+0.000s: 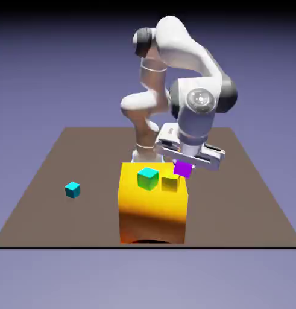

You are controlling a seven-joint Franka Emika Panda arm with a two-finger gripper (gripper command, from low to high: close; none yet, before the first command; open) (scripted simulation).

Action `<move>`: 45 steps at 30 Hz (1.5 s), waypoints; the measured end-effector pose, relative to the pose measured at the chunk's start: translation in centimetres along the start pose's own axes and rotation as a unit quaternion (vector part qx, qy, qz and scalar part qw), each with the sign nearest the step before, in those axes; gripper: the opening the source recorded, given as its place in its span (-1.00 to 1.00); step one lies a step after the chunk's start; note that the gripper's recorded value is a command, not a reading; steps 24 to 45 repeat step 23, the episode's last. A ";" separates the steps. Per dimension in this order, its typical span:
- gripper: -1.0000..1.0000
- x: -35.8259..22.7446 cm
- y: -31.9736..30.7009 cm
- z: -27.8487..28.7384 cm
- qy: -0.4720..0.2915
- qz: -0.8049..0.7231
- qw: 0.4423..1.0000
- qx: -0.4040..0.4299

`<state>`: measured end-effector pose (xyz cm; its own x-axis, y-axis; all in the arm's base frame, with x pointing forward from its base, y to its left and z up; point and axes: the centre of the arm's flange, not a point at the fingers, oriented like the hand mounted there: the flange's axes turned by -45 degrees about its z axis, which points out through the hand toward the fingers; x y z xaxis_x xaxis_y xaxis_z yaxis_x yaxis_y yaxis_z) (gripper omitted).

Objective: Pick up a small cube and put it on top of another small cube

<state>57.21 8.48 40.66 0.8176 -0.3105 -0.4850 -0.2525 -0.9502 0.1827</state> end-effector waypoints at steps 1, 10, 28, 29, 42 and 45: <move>-1.00 0.3 1.0 -0.3 -0.011 -0.004 1.000 0.002; -1.00 2.5 10.0 -2.2 -0.103 -0.053 0.993 0.039; 1.00 3.0 8.9 5.2 -0.116 -0.079 0.989 0.055; 1.00 3.0 8.9 5.2 -0.116 -0.079 0.989 0.055; 1.00 3.0 8.9 5.2 -0.116 -0.079 0.989 0.055; 1.00 3.0 8.9 5.2 -0.116 -0.079 0.989 0.055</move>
